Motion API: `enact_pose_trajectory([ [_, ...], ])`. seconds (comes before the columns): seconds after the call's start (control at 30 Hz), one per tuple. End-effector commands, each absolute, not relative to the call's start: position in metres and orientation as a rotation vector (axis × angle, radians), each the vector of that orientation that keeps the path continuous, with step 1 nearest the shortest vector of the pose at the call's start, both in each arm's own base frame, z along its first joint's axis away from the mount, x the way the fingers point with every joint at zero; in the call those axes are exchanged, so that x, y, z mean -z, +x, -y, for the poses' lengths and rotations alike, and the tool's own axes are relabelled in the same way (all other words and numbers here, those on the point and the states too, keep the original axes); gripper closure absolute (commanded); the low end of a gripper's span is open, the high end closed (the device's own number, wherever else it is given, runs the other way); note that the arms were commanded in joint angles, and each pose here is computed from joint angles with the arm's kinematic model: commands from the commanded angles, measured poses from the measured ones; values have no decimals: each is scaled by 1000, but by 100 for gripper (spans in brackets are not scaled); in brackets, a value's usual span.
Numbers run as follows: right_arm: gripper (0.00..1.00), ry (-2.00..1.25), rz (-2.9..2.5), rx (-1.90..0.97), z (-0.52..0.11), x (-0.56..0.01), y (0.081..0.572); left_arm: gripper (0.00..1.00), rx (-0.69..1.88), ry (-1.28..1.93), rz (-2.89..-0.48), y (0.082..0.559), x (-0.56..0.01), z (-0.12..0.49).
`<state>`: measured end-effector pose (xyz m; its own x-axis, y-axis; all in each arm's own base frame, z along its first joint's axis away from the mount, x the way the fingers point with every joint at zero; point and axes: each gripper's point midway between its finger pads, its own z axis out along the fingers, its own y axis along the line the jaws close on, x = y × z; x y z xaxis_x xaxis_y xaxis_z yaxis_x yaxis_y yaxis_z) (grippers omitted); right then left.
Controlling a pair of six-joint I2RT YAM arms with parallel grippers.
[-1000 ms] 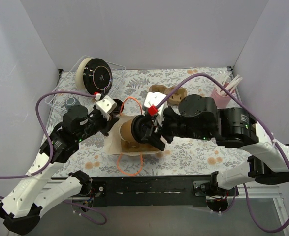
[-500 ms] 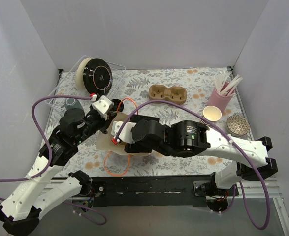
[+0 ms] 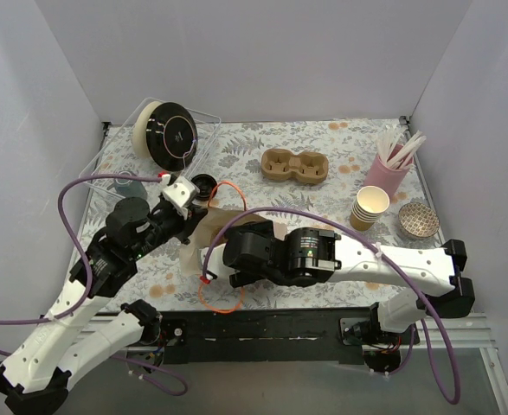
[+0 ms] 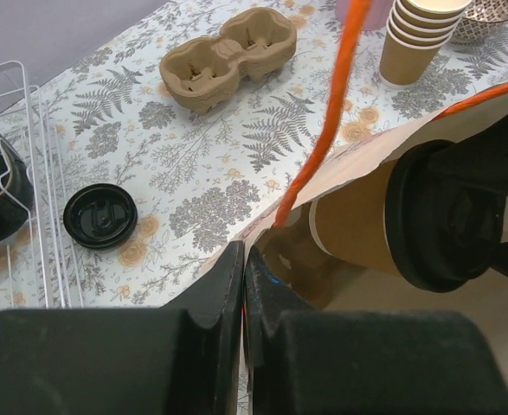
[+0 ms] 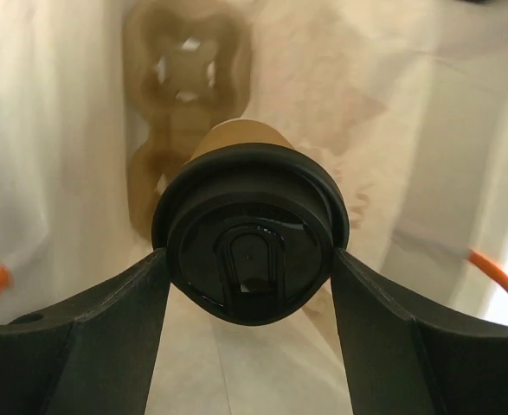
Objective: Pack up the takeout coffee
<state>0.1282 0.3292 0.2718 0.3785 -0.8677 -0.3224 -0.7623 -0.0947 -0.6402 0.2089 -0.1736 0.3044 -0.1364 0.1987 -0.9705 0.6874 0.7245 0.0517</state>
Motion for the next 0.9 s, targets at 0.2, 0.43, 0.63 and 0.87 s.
enact_pose_trajectory([
  [0.2, 58, -1849, -1433, 144, -327, -259, 151, 100, 492, 734, -1627, 207, -310, 174],
  [0.43, 59, -1828, -1463, 202, -337, -255, 184, 100, 343, 725, -1611, 232, -311, 166],
  [0.63, 60, -1838, -1461, 253, -330, -235, 206, 100, 308, 760, -1592, 246, -312, 173],
  [0.87, 62, -1830, -1450, 247, -329, -216, 217, 100, 397, 769, -1626, 251, -311, 193],
])
